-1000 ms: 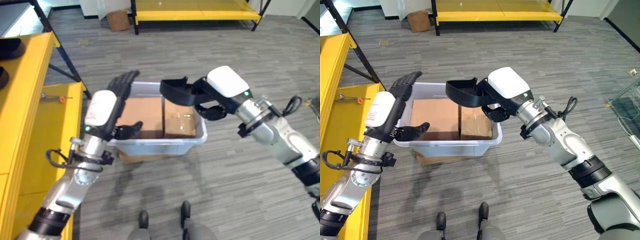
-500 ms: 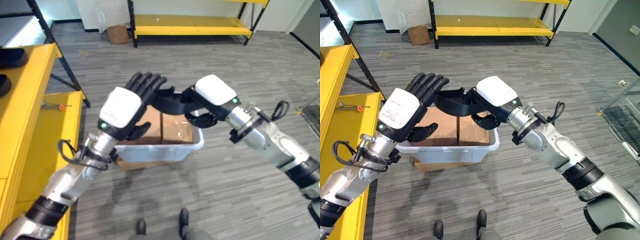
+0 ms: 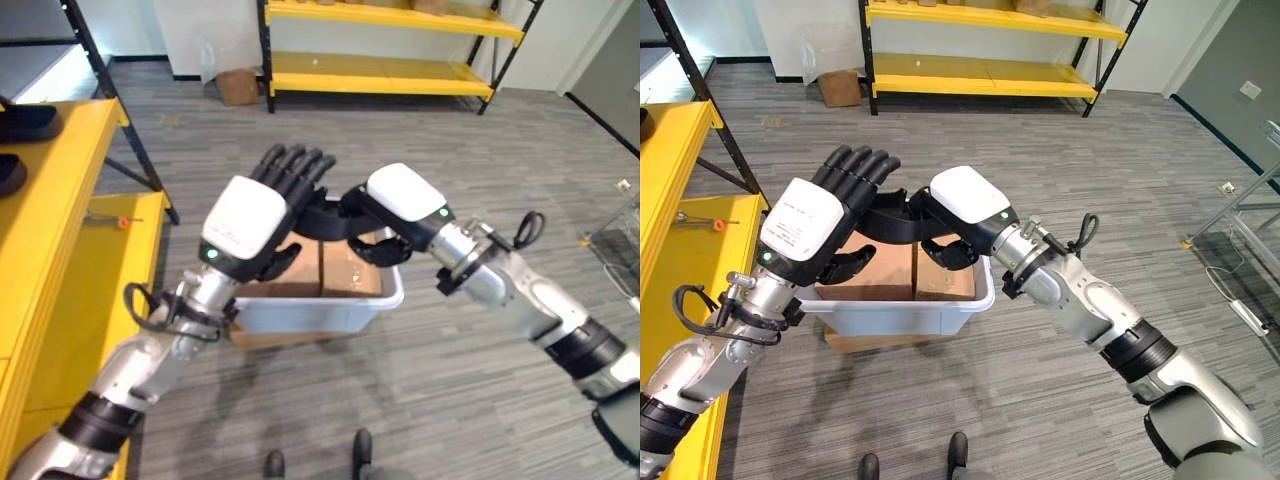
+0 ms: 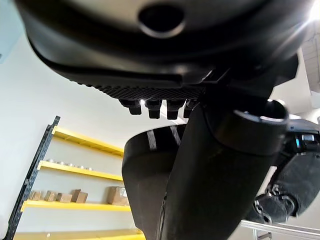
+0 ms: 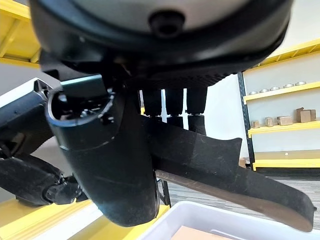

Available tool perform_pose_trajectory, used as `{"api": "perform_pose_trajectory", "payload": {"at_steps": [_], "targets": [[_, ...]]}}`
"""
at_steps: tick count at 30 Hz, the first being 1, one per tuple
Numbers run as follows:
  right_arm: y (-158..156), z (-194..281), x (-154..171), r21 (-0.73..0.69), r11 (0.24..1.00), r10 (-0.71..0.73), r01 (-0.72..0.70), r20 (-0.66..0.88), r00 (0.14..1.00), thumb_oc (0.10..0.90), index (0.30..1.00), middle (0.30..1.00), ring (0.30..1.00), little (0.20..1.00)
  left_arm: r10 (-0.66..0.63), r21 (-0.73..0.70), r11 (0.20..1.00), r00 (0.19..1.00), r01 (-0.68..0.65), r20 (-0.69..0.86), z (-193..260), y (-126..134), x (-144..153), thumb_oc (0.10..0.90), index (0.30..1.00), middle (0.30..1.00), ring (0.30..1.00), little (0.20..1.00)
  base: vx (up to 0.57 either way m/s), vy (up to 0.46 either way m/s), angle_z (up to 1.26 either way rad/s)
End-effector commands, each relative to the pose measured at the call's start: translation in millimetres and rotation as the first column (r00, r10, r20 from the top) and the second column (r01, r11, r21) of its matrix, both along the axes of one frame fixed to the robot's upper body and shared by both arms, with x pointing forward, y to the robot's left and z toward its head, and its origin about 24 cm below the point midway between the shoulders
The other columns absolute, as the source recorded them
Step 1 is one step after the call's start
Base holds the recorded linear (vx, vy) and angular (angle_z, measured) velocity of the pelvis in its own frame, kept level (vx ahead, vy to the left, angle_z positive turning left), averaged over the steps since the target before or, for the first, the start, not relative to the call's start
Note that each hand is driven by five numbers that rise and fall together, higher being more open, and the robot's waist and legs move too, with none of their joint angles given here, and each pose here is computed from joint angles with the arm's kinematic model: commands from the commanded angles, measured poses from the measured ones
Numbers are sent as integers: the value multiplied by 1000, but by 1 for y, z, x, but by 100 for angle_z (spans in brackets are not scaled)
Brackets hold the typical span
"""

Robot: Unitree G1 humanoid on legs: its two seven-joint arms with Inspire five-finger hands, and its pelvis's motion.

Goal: Move parts from the plastic box to the shelf.

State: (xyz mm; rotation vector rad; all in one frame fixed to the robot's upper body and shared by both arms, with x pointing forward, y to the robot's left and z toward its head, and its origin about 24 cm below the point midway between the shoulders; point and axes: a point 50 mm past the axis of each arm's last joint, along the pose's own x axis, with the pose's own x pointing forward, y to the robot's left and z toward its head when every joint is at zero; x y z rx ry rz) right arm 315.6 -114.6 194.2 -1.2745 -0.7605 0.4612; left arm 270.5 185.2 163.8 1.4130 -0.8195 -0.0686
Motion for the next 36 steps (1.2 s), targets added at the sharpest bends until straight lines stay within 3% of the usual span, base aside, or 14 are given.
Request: {"api": "perform_pose_trajectory", "payload": {"at_steps": [1, 14, 15, 36], "targets": [[14, 50, 1, 129, 989, 55, -76, 159, 986, 400, 300, 300, 300, 300, -50, -73, 996, 990, 60, 129, 19, -19, 13, 900, 1000, 1000, 1000, 1000, 0, 0, 0], [25, 52, 3, 148, 984, 77, -101, 159, 984, 400, 300, 300, 300, 300, -68, -94, 993, 993, 77, 97, 13, -31, 20, 900, 1000, 1000, 1000, 1000, 0, 0, -2], [27, 52, 2, 153, 982, 86, -111, 160, 983, 400, 300, 300, 300, 300, -69, -94, 993, 994, 78, 88, 11, -32, 21, 400, 300, 300, 300, 300, -1, -1, -13], [24, 50, -2, 245, 962, 84, -118, 146, 986, 400, 300, 300, 300, 300, -25, -132, 991, 999, 30, 42, 0, -24, 22, 400, 300, 300, 300, 300, 2, -1, -2]]}}
